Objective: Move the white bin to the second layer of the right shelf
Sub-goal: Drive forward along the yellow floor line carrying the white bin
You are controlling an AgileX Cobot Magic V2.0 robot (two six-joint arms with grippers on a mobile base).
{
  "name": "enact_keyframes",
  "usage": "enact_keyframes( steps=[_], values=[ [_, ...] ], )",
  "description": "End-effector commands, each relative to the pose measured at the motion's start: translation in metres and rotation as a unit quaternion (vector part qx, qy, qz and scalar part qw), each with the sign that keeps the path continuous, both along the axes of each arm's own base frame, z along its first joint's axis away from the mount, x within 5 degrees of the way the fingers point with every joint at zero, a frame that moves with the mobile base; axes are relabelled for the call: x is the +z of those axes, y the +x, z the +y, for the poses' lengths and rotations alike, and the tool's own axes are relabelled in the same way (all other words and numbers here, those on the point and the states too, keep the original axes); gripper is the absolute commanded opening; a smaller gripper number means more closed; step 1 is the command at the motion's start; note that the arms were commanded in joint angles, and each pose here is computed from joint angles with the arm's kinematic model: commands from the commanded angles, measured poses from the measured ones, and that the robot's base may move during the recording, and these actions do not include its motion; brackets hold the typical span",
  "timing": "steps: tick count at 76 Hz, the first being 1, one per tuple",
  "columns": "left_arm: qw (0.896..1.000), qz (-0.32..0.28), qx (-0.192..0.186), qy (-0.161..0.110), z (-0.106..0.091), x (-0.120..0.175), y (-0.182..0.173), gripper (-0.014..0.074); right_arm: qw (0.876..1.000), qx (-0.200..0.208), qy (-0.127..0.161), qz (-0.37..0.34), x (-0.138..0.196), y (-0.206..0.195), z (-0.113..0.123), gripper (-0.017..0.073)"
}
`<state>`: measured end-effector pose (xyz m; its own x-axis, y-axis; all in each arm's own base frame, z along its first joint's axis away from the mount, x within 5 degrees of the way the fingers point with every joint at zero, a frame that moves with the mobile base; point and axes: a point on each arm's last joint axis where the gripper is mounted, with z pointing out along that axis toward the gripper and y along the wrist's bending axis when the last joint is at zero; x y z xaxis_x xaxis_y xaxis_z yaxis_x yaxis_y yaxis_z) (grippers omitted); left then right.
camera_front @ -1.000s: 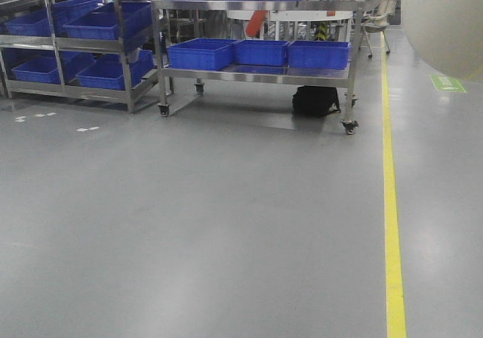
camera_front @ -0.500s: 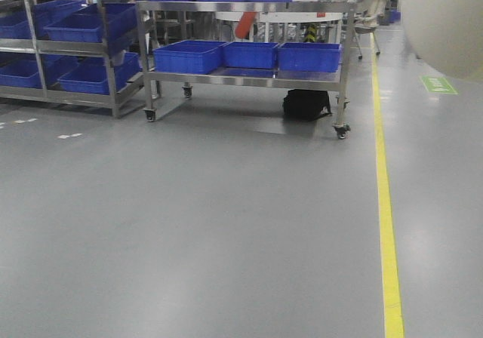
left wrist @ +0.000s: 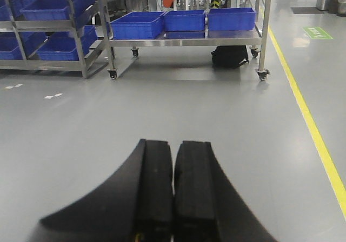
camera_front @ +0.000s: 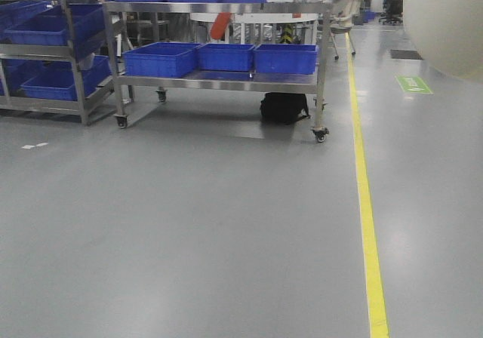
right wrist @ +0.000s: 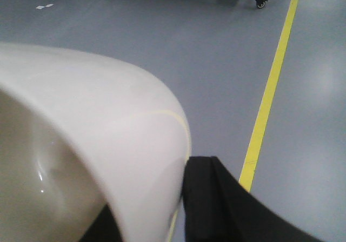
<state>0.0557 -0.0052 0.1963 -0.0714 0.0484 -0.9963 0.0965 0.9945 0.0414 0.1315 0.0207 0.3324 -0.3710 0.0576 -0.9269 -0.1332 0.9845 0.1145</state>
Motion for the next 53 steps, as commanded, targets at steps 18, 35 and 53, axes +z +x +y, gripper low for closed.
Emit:
enact_keyframes(
  steps=[18, 35, 53],
  values=[
    [1.0, -0.031, -0.002, -0.005, -0.0003, -0.0039, 0.0007, 0.0085, 0.998, -0.009, 0.013, -0.065, 0.0197, 0.0017, -0.0012, 0.0048],
    [1.0, -0.031, -0.002, -0.005, -0.0003, -0.0039, 0.0007, 0.0085, 0.998, -0.009, 0.013, -0.065, 0.0197, 0.0017, -0.0012, 0.0048],
    [1.0, -0.031, -0.002, -0.005, -0.0003, -0.0039, 0.0007, 0.0085, 0.998, -0.009, 0.013, -0.065, 0.0197, 0.0017, -0.0012, 0.0048]
  ],
)
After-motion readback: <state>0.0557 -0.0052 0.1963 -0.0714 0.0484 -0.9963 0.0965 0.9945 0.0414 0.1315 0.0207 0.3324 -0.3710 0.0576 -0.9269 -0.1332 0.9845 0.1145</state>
